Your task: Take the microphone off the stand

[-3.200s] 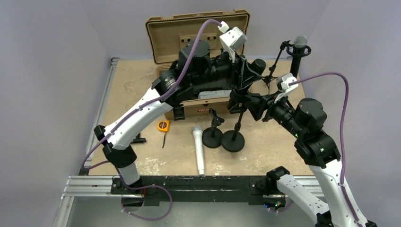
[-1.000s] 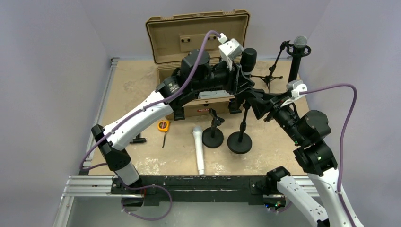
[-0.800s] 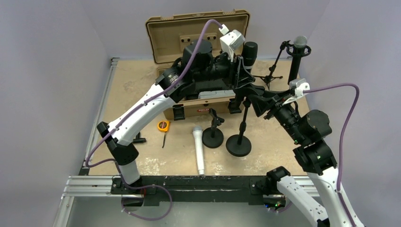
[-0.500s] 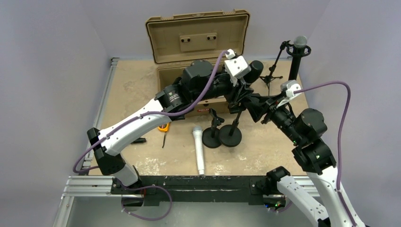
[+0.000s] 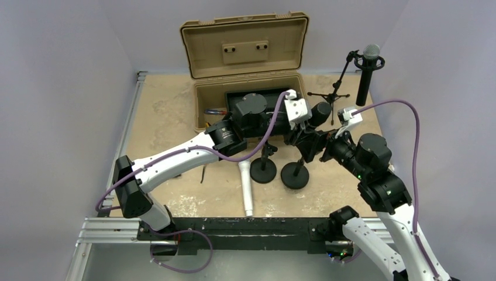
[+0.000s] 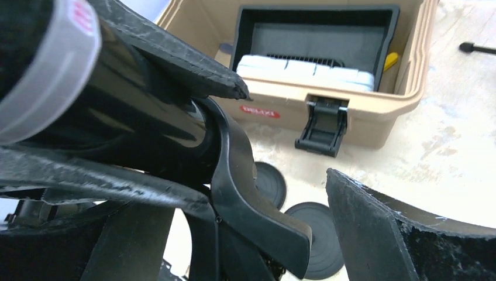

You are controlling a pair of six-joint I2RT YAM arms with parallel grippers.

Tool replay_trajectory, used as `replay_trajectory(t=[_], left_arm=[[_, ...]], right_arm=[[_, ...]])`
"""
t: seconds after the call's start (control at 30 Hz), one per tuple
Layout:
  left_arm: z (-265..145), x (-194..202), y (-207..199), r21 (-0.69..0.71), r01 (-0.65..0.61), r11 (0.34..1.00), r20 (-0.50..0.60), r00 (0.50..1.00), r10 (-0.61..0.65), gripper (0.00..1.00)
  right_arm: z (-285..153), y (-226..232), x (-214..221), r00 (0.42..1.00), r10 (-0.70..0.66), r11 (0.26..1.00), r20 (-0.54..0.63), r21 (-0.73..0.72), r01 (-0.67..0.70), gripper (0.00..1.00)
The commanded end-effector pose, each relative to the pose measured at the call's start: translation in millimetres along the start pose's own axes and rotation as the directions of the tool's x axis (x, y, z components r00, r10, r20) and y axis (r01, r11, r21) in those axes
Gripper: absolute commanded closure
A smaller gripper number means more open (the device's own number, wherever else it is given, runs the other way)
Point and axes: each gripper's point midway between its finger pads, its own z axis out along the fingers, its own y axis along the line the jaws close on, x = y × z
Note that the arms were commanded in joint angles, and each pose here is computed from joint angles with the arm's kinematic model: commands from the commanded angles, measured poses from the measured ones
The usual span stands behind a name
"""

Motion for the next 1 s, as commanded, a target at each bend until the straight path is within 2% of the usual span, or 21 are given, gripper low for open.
replay_trajectory(t=[0.0,0.17,0.3,0.63,0.87,0.97], left_arm=[[-15,-55,-60,0.228,-0.089,0.97,0.178,0.983,0.049,1.0],[-23,-49,-65,0.295,-0.086,0.952,0.164,0.986,0.038,1.0],[-26,-44,-64,0.329,-0.081,0.941,0.146,0.989,0.035,1.0],[-12,-31,-38,0.319,-0.062,0.946,0.107,0.994,0.03,1.0],[-1,-25,-14,0.272,-0.043,0.961,0.088,0.996,0.02,1.0],[4,-27,-7,0.26,-0.032,0.965,0.094,0.996,0.007,1.0]], right_arm=[[-7,8,-22,0.994,0.045,0.999,0.1,-0.026,-0.042,0.05],[-19,17,-24,0.994,0.015,0.997,0.113,-0.072,-0.006,0.08],[-21,21,-18,0.997,0.007,0.996,0.071,-0.092,0.0,0.12],[-33,18,-15,0.999,0.008,0.998,0.05,-0.061,-0.005,0.11],[-27,14,-6,1.0,0.008,0.999,0.028,-0.054,-0.006,0.15],[-25,12,0,1.0,0.01,0.999,0.014,-0.05,-0.01,0.21]])
